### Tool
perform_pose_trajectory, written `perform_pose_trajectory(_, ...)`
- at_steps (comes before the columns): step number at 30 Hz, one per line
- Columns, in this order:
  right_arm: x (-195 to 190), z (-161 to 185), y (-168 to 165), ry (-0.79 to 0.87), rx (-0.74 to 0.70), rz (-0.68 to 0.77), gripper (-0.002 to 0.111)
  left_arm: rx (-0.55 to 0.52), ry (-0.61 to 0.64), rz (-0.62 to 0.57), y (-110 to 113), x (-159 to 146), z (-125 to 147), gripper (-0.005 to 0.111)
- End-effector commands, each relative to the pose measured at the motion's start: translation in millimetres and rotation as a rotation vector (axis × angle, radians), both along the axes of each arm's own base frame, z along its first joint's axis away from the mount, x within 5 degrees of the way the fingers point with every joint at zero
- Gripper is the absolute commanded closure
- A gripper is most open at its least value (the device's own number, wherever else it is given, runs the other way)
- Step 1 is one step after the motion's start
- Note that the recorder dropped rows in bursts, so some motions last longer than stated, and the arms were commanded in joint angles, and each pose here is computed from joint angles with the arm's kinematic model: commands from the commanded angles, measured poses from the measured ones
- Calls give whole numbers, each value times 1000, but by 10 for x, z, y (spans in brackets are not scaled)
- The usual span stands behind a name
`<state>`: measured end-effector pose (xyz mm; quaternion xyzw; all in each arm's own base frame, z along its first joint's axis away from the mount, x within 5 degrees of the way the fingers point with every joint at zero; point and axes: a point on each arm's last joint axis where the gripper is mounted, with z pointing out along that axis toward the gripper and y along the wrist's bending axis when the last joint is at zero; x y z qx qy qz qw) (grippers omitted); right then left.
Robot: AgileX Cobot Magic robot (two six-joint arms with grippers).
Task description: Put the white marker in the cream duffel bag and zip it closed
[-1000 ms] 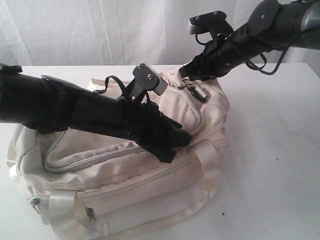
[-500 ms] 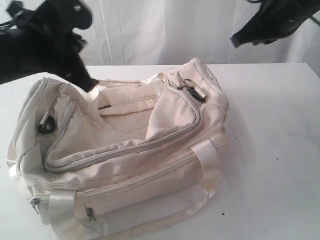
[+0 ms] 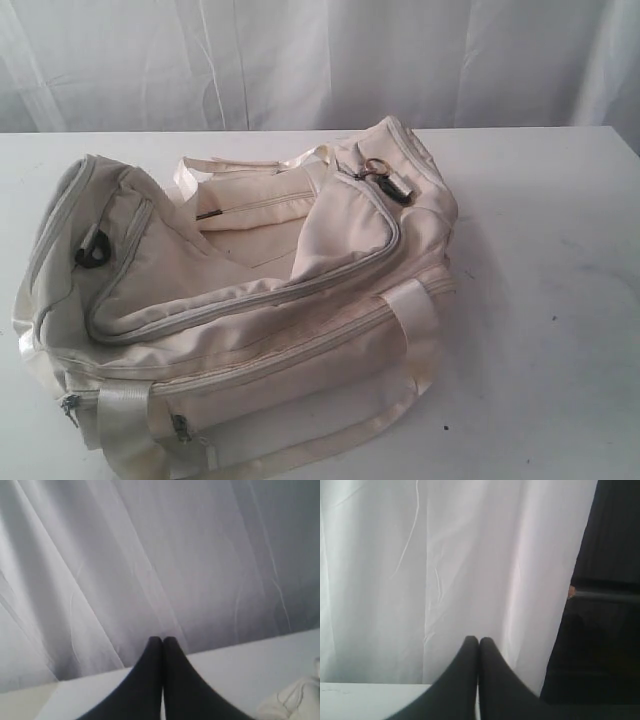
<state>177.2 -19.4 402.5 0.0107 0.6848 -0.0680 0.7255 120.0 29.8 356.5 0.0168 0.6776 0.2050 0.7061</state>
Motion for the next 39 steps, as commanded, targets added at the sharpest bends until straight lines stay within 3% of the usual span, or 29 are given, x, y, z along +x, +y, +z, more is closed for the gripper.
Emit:
perform_pose_trajectory(1,-741,-204,64,16,7,-18,108,-55,-169,-48,-115,-402,103,107)
perform_pose_trajectory(4,-1154,-372,102,-6,-2,-27,108,-164,-195,73,-19,-539,-163,107)
perform_pose_trajectory(8,-1242,-674,113,7,22,-25,108,-459,-115,276,160,-544,-696,107)
perform_pose_trajectory(11,-1176,-921,106,65,129,-23,108,-472,-22,333,190,-533,-1029,107)
perform_pose_trajectory(15,-1061,-1314,91,202,173,-35,108,-480,66,282,137,-500,-1321,107)
perform_pose_trajectory(20,-1010,-1714,88,263,154,-34,108,-492,65,260,120,-488,-1324,107)
perform_pose_trajectory(23,-1018,-2004,74,333,-6,-37,108,-503,60,232,98,-475,-1318,107)
perform_pose_trajectory(25,-1031,-2145,78,363,31,-37,108,-499,62,231,97,-475,-1318,107)
perform_pose_trajectory(29,-1019,-2118,94,294,249,-41,108,-499,62,231,97,-475,-1318,107)
perform_pose_trajectory(39,-1077,-2152,90,297,256,-53,108,-499,60,242,106,-482,-1319,107)
